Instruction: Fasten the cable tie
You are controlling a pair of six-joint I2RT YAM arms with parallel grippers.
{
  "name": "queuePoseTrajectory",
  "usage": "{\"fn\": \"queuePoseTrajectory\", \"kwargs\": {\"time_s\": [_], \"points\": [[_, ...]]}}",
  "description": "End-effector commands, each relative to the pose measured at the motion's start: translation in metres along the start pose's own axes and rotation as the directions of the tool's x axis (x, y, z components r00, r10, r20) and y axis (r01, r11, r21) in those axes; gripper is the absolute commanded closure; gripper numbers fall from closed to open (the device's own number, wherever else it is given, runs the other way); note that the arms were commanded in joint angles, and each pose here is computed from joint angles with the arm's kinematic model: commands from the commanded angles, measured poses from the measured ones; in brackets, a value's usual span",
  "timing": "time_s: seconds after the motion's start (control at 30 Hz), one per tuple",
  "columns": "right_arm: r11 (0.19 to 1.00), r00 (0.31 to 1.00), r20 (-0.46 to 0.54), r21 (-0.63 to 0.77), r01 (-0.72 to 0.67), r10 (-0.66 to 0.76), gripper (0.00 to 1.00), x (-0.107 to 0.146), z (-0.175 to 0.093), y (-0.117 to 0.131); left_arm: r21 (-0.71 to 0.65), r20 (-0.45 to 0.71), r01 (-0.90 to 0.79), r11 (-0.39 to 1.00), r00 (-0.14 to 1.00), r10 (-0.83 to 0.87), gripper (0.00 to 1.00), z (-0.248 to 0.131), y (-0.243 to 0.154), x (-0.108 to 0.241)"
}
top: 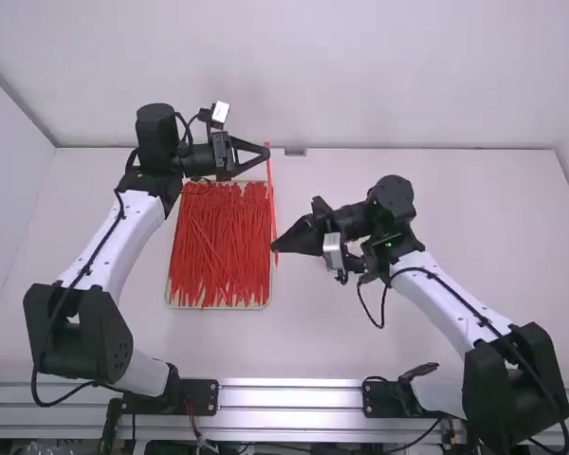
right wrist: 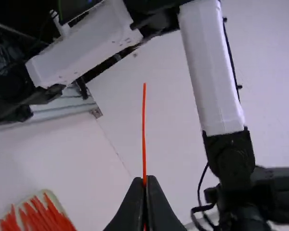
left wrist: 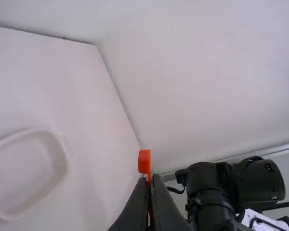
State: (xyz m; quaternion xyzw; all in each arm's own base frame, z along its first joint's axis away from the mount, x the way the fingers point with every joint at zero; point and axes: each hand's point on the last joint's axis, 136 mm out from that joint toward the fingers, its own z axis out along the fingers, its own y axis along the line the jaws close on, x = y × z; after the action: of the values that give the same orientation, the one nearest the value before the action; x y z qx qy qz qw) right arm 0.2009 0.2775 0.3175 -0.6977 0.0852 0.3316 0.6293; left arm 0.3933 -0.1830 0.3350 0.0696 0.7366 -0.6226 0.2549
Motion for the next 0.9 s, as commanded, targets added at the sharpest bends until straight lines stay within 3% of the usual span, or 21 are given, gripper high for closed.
{"fn": "queuePoseTrajectory", "kwargs": {"time_s": [0.0, 0.13, 0.23, 0.3, 0.47, 0.6, 0.73, 0.8, 0.87], "points": [[0.994, 0.994, -0.035, 0.04, -0.099, 0.101, 1.0, 0.003, -0.008, -0.014, 0.003, -0.004, -0.022, 1.0, 1.0, 0.022, 0.98, 0.0, 0.002, 0.001], [0.991, 0.991, -0.005, -0.002, -0.13, 0.13, 1.0, -0.002, -0.008, -0.008, 0.002, -0.004, -0.044, 0.999, 0.999, 0.044, 0.98, 0.0, 0.002, 0.002], [0.971, 0.971, -0.031, 0.056, -0.234, 0.236, 1.0, 0.004, -0.004, -0.016, 0.002, -0.004, -0.053, 0.999, 0.999, 0.053, 0.98, 0.0, 0.002, 0.002], [0.97, 0.971, -0.035, 0.068, -0.233, 0.235, 1.0, 0.005, -0.001, -0.018, 0.001, -0.005, -0.057, 0.998, 0.998, 0.057, 0.98, 0.0, 0.003, 0.002], [0.984, 0.985, 0.031, -0.045, -0.171, 0.172, 1.0, -0.01, 0.001, -0.001, -0.003, -0.01, -0.058, 0.998, 0.998, 0.058, 0.98, 0.0, 0.006, 0.004], [0.963, 0.963, 0.036, -0.059, -0.264, 0.267, 1.0, -0.013, 0.005, 0.0, 0.0, -0.007, -0.09, 0.996, 0.996, 0.09, 0.98, 0.0, 0.006, 0.004], [0.925, 0.925, 0.016, 0.012, -0.381, 0.381, 1.0, -0.012, 0.009, -0.016, 0.005, -0.001, -0.18, 0.984, 0.984, 0.18, 0.98, 0.0, 0.004, 0.003], [0.823, 0.838, 0.044, 0.165, -0.543, 0.544, 1.0, -0.008, 0.009, -0.045, 0.008, 0.008, -0.252, 0.968, 0.968, 0.252, 0.98, -0.001, 0.003, 0.0], [0.763, 0.792, 0.09, 0.222, -0.608, 0.604, 1.0, -0.011, 0.006, -0.059, 0.013, 0.015, -0.313, 0.95, 0.95, 0.313, 0.98, 0.0, 0.0, -0.002]]}}
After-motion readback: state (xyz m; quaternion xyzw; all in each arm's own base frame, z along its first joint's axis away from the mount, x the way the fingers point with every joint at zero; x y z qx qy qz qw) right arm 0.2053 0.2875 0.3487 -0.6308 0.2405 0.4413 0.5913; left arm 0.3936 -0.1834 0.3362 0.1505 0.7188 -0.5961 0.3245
